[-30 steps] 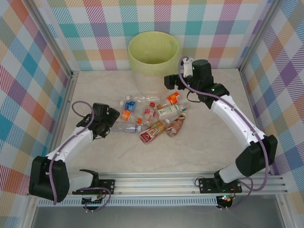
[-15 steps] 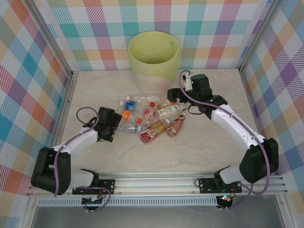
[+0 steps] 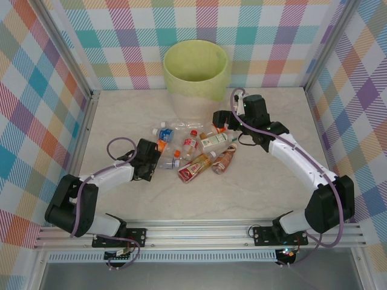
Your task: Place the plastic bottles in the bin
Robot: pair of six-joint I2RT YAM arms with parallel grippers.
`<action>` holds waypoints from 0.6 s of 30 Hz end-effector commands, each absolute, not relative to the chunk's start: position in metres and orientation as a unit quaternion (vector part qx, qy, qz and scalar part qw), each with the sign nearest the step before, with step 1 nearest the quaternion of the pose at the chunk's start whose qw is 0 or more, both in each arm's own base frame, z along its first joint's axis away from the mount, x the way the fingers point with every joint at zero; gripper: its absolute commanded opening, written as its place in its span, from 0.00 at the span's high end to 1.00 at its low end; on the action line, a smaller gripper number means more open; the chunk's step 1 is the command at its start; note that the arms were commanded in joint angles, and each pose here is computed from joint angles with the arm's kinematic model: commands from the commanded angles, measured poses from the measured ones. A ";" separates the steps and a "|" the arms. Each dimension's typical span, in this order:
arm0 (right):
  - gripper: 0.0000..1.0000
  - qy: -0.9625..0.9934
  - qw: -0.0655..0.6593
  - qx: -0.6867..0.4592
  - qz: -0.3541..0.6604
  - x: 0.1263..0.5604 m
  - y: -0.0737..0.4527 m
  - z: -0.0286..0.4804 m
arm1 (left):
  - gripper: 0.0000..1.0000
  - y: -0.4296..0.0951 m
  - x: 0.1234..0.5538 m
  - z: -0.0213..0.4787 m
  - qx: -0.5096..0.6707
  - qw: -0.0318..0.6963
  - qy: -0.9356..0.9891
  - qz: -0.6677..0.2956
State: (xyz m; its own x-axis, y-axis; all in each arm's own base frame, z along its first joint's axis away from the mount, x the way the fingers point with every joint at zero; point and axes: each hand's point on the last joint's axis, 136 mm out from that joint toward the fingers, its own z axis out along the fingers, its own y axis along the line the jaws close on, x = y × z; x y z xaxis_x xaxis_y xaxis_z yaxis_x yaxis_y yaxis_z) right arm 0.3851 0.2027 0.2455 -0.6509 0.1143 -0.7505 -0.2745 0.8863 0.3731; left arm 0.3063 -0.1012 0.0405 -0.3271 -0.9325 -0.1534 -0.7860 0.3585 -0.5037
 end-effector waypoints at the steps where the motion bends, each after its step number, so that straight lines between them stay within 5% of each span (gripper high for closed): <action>1: 0.00 0.871 0.423 -0.035 0.249 0.379 0.201 0.255 | 0.24 -0.096 0.310 0.035 -0.554 0.227 0.786 -0.156; 9: 0.00 0.867 0.433 -0.030 0.245 0.372 0.194 0.261 | 0.43 -0.113 0.326 0.043 -0.490 0.243 0.811 -0.208; 18: 0.00 0.866 0.440 -0.023 0.236 0.373 0.190 0.261 | 0.50 -0.089 0.328 0.100 -0.428 0.362 0.801 -0.211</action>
